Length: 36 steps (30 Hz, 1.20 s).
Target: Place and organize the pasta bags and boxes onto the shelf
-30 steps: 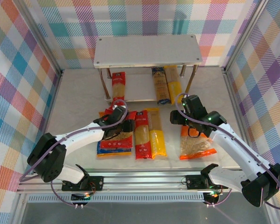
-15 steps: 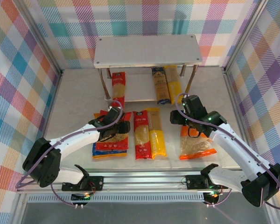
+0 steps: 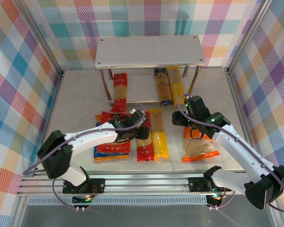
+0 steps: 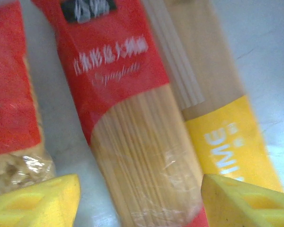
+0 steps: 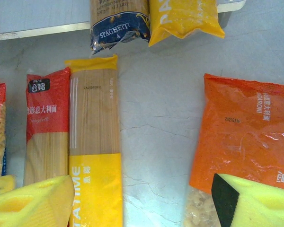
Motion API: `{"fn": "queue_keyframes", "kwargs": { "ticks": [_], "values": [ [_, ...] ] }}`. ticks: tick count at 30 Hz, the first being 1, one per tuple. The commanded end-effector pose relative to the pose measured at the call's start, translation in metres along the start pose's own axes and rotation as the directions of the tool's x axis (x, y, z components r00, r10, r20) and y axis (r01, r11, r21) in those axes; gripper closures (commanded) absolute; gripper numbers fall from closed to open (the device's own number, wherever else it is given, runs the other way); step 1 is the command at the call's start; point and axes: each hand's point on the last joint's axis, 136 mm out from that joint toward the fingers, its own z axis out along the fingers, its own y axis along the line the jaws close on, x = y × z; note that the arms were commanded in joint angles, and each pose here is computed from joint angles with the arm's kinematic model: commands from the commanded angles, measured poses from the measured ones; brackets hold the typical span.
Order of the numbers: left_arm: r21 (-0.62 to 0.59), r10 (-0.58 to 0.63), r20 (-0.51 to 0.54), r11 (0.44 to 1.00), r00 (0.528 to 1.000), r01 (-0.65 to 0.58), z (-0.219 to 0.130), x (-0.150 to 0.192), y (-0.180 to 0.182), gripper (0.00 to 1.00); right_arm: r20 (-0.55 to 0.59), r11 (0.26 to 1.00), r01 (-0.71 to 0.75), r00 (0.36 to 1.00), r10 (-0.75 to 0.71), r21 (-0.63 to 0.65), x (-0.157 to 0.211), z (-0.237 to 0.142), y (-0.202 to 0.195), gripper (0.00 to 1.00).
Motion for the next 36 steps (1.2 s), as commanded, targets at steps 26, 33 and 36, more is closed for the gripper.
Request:
{"fn": "queue_keyframes", "kwargs": {
  "ticks": [26,33,36],
  "values": [
    [-0.002,-0.154,-0.154,0.988,0.976,0.156,0.035,0.051,-0.015,0.15,0.113,0.998,0.005,0.994,0.001,-0.06,-0.016,-0.028,0.004,0.19],
    [-0.001,-0.15,-0.182,0.988,0.972,0.152,0.045,0.058,-0.023,0.14,0.121,0.998,0.013,0.993,-0.006,-0.059,-0.017,-0.03,0.003,0.17],
    [0.001,-0.149,-0.196,0.988,0.969,0.152,0.05,0.061,-0.025,0.14,0.123,0.998,0.015,0.992,-0.007,-0.061,-0.017,-0.031,0.003,0.17]
  ]
}}
